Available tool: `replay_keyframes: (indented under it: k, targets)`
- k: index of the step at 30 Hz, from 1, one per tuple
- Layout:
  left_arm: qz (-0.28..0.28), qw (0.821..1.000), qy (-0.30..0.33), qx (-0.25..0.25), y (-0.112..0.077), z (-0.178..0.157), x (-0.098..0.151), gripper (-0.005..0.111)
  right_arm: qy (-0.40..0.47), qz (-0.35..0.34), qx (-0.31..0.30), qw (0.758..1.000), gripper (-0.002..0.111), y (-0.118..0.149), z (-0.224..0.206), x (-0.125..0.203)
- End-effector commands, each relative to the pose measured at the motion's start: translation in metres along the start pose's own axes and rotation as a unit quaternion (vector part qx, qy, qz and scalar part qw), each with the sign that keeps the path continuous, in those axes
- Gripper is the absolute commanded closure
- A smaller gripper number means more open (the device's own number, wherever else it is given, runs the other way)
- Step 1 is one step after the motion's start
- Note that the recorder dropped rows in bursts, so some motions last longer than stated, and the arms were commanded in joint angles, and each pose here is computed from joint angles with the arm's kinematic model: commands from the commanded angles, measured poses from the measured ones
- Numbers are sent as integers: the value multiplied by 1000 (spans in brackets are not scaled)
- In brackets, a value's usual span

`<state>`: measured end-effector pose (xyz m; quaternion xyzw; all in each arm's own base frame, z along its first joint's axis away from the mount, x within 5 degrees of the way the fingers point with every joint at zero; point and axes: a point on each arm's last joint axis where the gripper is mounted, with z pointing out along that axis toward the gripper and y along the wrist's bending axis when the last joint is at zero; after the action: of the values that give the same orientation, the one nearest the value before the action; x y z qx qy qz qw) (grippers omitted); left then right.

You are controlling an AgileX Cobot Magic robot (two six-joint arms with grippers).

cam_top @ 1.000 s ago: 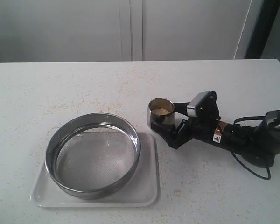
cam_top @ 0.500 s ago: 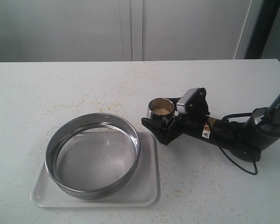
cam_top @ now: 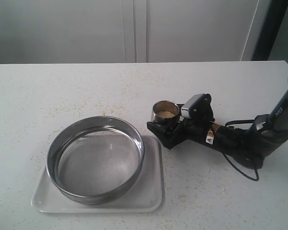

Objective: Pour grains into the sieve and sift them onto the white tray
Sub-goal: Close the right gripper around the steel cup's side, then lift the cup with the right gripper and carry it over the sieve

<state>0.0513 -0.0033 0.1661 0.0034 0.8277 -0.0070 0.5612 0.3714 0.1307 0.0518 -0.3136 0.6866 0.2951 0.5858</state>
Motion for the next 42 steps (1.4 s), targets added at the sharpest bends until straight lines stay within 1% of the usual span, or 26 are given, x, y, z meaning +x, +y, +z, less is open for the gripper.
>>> replay_keyframes:
  k: [1,11,14,15,17,20,23,26,28,32,35,38,42]
  targets:
    - [-9,1000,0,1,0,0,1,107,-13,-3,1,1000,18,-3,4,-5]
    - [-9,1000,0,1,0,0,1,107,4,-1,6,1000,18,-5,5,-3]
    - [-9,1000,0,1,0,0,1,107,5,-1,7,1000,24,-5,5,-2]
    - [-9,1000,0,1,0,0,1,107,5,-1,7,1000,27,-5,5,-2]
    - [-9,1000,0,1,0,0,1,107,6,-1,7,1000,38,-5,5,-2]
    - [-9,1000,0,1,0,0,1,107,7,-1,5,1000,61,-4,5,-2]
    - [-9,1000,0,1,0,0,1,107,6,4,5,1000,82,-4,5,-2]
    - [-9,1000,0,1,0,0,1,107,8,6,6,1000,96,-4,5,-2]
    - [-9,1000,0,1,0,0,1,107,13,25,7,1000,101,-4,4,-1]
    - [-9,1000,0,1,0,0,1,107,42,31,16,999,106,-6,4,5]
    - [-9,1000,0,1,0,0,1,107,35,31,15,999,108,-6,4,3]
    - [-9,1000,0,1,0,0,1,107,24,27,14,999,108,-6,4,-3]
    - [-9,1000,0,1,0,0,1,107,9,14,16,1000,108,-7,3,-20]
